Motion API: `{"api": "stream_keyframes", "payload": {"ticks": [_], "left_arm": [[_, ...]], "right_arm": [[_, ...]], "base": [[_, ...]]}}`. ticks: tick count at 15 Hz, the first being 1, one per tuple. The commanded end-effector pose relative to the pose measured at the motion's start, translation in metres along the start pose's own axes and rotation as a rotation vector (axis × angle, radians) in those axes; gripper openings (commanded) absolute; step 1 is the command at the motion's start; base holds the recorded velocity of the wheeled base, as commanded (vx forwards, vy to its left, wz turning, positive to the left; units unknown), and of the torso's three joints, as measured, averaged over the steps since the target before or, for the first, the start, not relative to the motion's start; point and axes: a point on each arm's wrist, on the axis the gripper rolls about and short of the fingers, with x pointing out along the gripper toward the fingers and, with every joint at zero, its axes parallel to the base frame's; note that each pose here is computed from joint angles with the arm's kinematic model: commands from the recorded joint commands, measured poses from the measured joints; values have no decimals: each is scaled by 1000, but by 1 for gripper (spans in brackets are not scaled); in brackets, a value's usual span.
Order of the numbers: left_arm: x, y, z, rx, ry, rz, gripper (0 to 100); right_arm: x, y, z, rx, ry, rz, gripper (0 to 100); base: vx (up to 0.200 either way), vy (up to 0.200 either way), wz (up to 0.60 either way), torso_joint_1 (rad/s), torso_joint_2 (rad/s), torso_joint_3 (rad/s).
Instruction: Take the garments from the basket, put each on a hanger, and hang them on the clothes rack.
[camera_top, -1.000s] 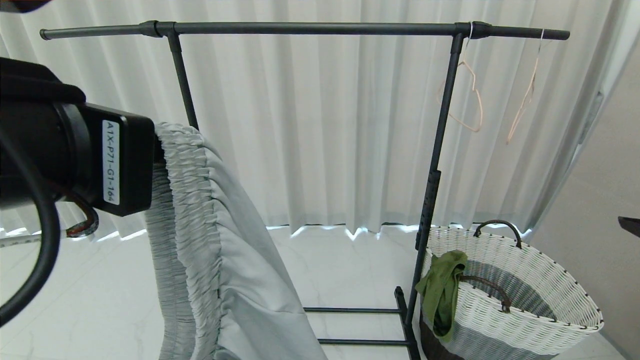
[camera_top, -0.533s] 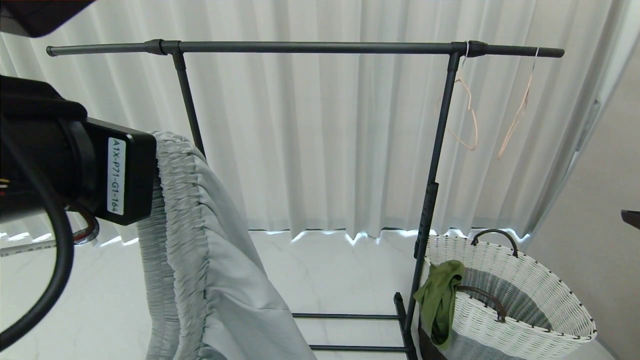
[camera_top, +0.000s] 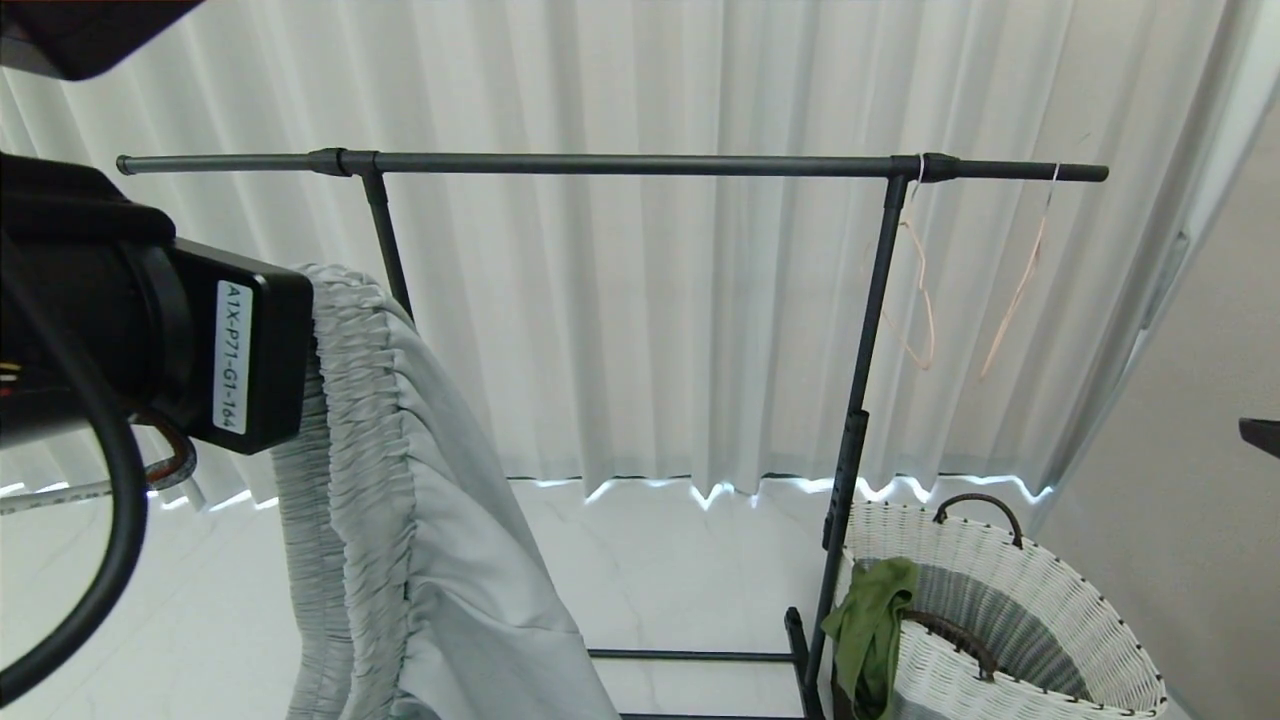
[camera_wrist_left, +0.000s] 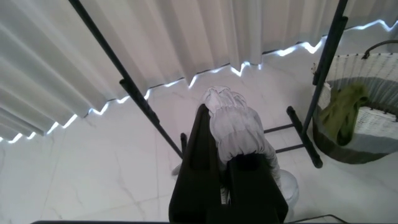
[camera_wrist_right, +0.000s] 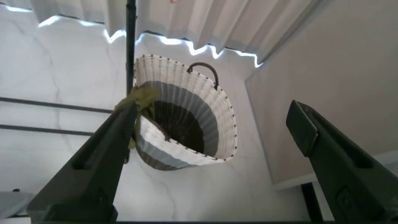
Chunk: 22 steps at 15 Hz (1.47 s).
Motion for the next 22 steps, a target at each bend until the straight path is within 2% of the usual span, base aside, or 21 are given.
{"api": "stream_keyframes", "payload": {"ticks": [1,4,8,14,20,22], "left_arm": [[0,0,0,2,0,0,0],[0,-1,0,8,0,-3,0],[-1,0,0,7,-2,-6,0],[-3,0,0,5,-7,-10,0],[-1,-1,-2,15,3,-9,0],[1,-2,-5,23,14,-6,0]], "right_arm": [[1,0,0,-1,3,-1,100],[1,0,0,1,3,1,100],[1,-1,2,9,-24,9,100],[1,-1,3,10,-28,7,100],[28,-10,1,41,69,-80,100],[39,-9,1,73,92,-84,100]], "base": [[0,0,0,188,-496,-305],[0,0,0,177,-461,-279],[0,0,0,41,-99,-60],[200,0,0,6,-7,0],[200,0,0,2,3,1],[200,0,0,2,5,0]]}}
